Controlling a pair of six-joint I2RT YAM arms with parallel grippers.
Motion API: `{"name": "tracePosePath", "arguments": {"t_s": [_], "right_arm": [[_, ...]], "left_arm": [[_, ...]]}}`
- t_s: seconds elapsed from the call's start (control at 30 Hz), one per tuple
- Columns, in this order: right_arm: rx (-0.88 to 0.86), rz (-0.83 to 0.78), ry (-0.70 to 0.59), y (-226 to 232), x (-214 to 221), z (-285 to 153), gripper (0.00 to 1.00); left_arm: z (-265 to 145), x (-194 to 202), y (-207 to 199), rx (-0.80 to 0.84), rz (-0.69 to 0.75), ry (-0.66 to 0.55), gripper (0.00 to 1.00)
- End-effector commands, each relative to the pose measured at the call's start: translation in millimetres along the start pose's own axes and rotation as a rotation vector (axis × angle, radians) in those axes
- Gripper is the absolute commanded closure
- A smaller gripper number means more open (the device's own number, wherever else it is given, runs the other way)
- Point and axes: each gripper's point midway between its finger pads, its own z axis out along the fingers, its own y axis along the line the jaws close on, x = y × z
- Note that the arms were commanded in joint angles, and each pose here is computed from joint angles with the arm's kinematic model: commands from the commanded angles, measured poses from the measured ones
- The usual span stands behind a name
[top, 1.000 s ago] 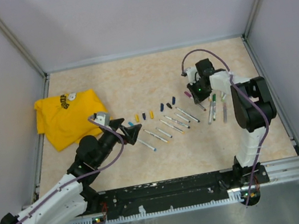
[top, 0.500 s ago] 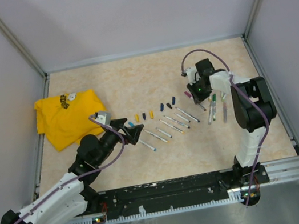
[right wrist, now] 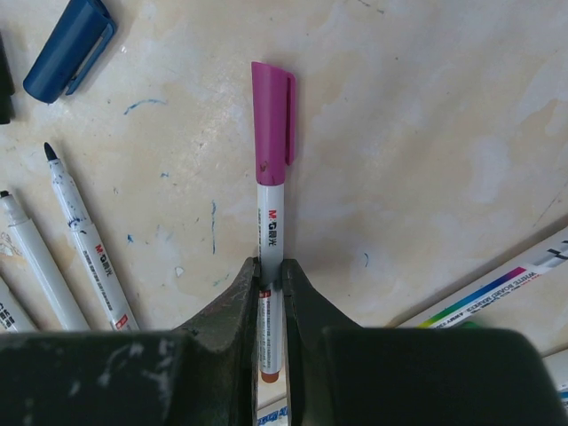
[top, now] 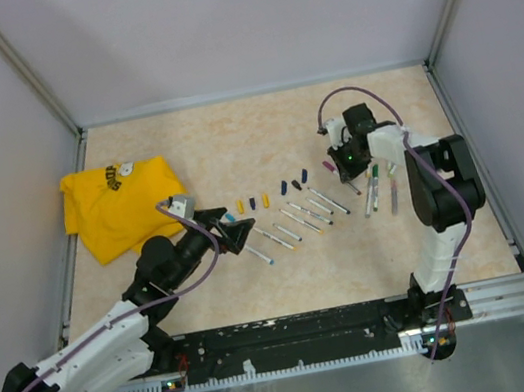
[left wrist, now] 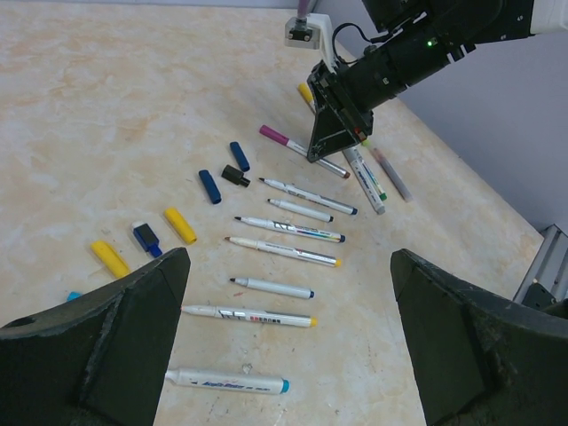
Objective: Open the pen caps
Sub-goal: Pick up the pen from the center of the board.
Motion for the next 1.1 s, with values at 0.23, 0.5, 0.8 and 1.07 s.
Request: {"name": "tracePosePath", "arguments": {"t_s": [0.23,0.5,0.8,1.07], "right_arm": [[0.007,-0.032,-0.108,7,-21,-26,1.00],[0.002,-0.039,-0.143,10,-28,-34,1.00],[-0.016,-0.048,-0.180,15,-34,-41,1.00],[-0.048,-0.052,-0.214,22,-39,-46,1.00]], "left_arm": [[3,-1,-11,0.064,-0.046,-0.022,0.00],[4,2,-14,0.084,-0.074,-0.022,0.00],[4,8,-16,0.122,-0.127,-0.018,0.00],[5,11,-16,0.139,-0.151,-0.020,0.00]]}}
